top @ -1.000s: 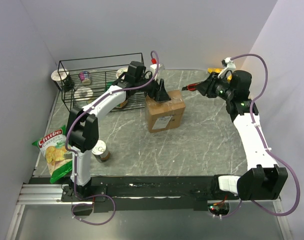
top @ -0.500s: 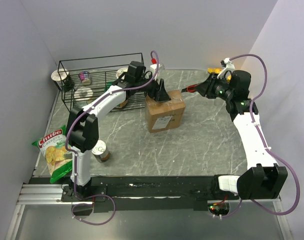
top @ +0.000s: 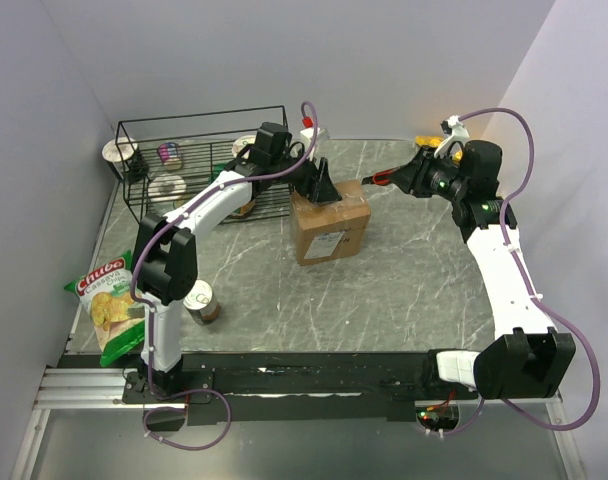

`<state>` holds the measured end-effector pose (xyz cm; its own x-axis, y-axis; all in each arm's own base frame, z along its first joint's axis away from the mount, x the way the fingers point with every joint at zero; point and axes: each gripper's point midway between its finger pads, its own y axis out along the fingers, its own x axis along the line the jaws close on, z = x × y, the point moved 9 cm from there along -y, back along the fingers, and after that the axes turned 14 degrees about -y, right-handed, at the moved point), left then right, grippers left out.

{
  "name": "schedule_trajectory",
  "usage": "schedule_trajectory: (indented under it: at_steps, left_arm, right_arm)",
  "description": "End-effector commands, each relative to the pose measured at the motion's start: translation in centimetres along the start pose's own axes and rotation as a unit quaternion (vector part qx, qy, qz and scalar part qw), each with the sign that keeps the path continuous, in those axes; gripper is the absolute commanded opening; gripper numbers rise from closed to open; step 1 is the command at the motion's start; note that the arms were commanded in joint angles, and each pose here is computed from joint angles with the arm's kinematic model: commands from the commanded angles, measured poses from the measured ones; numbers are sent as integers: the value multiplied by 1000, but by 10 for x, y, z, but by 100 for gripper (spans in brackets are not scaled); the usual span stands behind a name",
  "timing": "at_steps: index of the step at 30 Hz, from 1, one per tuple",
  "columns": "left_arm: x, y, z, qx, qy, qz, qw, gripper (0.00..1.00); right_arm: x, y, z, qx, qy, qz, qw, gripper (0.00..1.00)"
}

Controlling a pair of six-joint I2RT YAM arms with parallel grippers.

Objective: Unpack the express box

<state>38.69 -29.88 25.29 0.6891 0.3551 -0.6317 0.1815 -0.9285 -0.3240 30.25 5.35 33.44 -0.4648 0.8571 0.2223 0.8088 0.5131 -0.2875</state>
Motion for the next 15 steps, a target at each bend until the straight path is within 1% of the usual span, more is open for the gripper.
schedule_trajectory:
  at_steps: [1,8,15]
  left_arm:
    - [6,-3,9,15,-14,-13,1000,75]
    - [9,-1,9,12,-19,-24,999,75]
    - [17,0,9,6,-19,-56,998,73]
  right_arm:
    - [8,-9,-22,-34,-23,-12,999,0]
    - [8,-12,-14,-10,-8,-7,1000,0]
    - [10,-15,-10,10,5,-8,1000,0]
